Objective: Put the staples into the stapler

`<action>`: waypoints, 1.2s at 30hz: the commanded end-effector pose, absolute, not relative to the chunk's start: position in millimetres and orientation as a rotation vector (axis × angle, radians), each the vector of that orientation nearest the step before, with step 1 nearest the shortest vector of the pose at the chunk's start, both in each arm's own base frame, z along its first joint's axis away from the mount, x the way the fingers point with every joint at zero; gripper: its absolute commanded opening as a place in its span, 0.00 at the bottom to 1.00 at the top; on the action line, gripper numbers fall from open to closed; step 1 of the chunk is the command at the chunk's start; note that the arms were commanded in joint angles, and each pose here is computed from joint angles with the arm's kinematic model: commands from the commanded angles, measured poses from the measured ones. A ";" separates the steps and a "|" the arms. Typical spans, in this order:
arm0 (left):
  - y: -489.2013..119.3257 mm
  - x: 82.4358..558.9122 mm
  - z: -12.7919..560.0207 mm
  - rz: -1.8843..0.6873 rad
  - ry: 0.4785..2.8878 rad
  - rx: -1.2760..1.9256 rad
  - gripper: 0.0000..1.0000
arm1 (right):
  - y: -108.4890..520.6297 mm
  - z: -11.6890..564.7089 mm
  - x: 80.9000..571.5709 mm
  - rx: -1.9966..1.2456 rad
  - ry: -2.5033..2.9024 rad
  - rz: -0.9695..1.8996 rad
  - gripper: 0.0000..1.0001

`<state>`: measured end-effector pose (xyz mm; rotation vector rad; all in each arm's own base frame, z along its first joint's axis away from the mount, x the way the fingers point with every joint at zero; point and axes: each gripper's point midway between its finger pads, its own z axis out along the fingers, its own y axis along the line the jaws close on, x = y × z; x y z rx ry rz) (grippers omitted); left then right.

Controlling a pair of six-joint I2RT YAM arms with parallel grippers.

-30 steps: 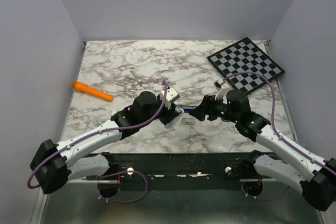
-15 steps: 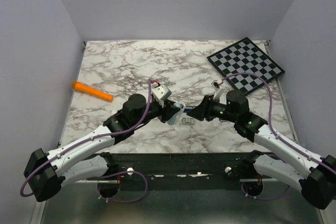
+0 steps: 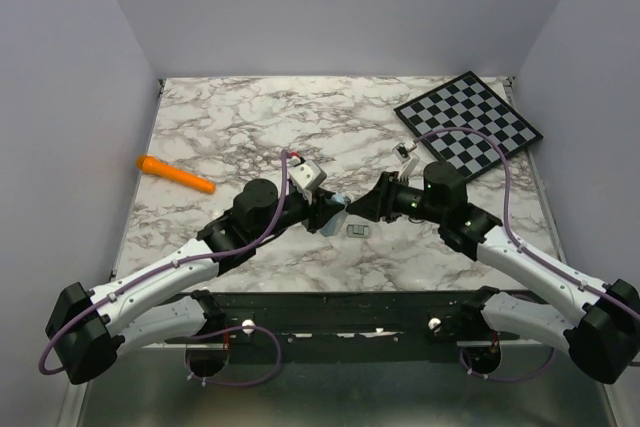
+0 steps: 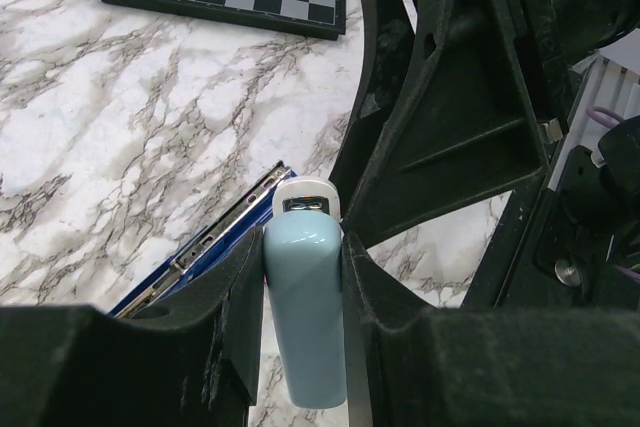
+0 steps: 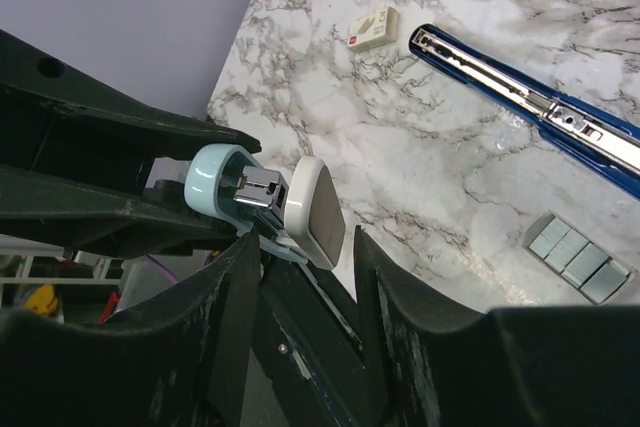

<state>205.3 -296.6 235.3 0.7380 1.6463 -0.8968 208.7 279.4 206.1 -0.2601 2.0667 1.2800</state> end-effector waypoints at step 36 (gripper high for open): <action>-317.3 198.5 273.5 -0.988 1.509 0.827 0.00 | 292.5 213.3 229.4 -0.213 2.036 1.236 0.36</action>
